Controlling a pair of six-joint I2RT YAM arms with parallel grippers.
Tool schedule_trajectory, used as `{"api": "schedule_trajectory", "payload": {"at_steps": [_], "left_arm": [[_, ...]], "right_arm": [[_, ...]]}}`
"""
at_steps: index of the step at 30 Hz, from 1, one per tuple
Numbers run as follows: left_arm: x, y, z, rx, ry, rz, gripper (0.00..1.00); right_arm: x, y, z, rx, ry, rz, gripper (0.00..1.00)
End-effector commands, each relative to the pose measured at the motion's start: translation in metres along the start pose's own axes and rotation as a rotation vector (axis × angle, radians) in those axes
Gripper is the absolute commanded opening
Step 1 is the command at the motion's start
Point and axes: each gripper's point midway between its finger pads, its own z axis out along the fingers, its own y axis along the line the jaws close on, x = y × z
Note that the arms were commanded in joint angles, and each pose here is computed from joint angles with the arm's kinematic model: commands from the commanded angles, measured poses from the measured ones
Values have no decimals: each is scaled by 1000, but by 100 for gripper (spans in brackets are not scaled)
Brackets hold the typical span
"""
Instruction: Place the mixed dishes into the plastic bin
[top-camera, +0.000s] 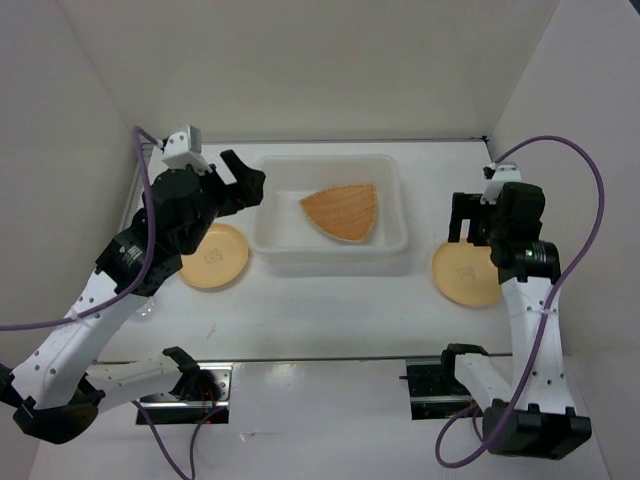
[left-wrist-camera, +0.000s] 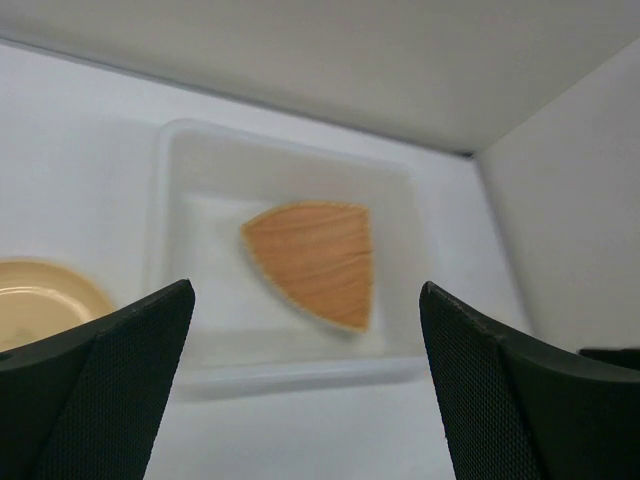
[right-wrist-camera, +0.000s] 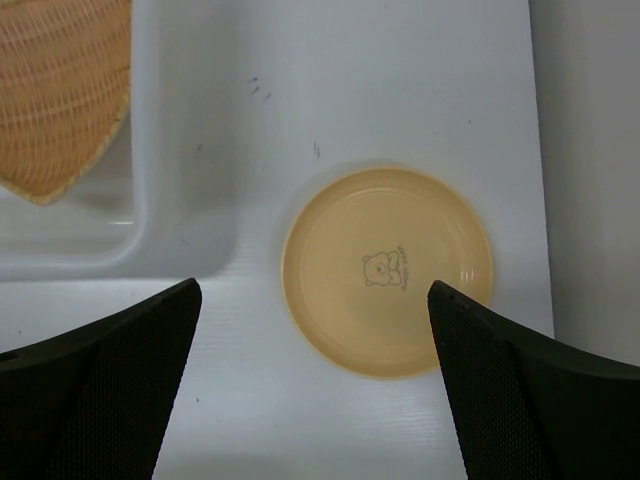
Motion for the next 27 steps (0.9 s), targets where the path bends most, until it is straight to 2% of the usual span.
{"api": "schedule_trajectory", "payload": {"at_steps": [1,3,4,7,10,14,17,22,27], "left_arm": [[27,37,-9,-88,92,214,99],[22,40,-15,-83,87,242,99],[23,39,-19,-70,109,259,99],[22,27,-23,-11,127,258,99],[30,17,-31,65,164,222,99],[37,5,-51,182,169,147,99],[40,5,-58,205,170,130,99],[52,16,-57,171,206,155,99],[43,20,-56,152,172,190,99]], "right_arm": [[6,-8,17,19,112,-52,98],[18,-21,31,53,197,-107,98],[32,-32,44,91,281,-149,98],[53,-75,66,278,399,-289,98],[70,-95,74,298,498,-393,98],[92,-126,81,321,593,-352,98],[112,-140,86,287,644,-294,98],[138,-132,101,205,672,-254,98],[181,-116,128,77,749,-208,98]]}}
